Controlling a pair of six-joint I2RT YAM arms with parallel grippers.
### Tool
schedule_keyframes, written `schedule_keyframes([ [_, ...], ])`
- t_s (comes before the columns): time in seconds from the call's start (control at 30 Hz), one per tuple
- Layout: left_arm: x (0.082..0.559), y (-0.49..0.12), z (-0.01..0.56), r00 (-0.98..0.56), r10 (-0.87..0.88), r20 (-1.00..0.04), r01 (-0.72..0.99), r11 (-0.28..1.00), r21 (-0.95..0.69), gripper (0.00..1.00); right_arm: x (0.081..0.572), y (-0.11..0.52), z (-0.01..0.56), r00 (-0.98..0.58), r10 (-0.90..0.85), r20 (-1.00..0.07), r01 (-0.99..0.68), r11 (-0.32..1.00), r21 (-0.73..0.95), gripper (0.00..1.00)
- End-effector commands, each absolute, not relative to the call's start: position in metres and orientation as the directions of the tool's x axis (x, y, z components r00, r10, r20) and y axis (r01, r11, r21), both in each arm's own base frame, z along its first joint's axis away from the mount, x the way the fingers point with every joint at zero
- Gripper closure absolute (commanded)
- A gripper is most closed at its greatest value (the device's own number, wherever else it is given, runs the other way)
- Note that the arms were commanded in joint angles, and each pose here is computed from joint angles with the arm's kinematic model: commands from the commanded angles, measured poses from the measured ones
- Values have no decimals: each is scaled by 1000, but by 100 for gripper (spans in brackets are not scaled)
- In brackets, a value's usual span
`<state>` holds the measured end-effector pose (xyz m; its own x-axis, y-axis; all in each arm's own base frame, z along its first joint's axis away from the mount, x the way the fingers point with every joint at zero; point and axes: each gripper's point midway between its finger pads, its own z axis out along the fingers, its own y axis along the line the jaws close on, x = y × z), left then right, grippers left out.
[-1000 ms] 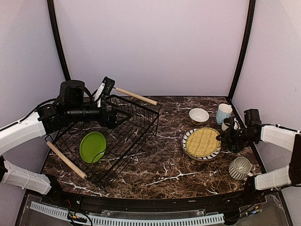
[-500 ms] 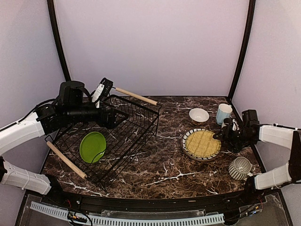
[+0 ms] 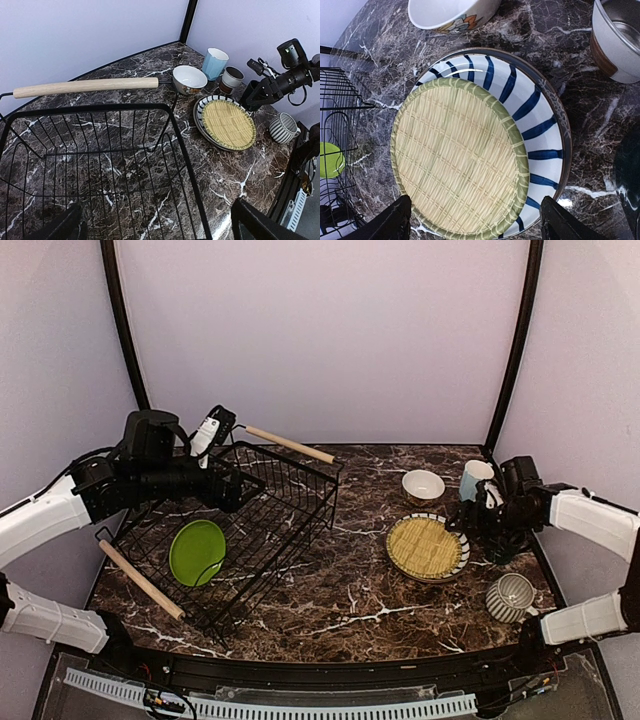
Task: Unload the mixed dishes from the dish rack
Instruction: Place the plate with another plate, then grab the plate from the dish rack.
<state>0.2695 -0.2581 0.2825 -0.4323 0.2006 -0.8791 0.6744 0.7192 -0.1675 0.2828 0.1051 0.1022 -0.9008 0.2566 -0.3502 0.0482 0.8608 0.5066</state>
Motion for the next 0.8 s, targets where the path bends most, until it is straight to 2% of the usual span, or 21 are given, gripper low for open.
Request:
schedule_keyframes([
  [0.0,266,-247,290,-416,224,-881,658,743,-121,1,280,98,112,-897,229,-378,46,900,434,13],
  [0.2,269,-223,274,-455,310,-835,598,801,-29,1,285,111,142,-872,203,-446,-41,876,480,6],
  [0.57,266,-147,226,-600,512,-615,465,848,252,1,289,121,167,-839,199,-506,-115,844,524,2],
  [0.77,270,-114,187,-728,480,-489,416,877,241,1,286,122,167,-840,200,-505,-123,836,535,1],
])
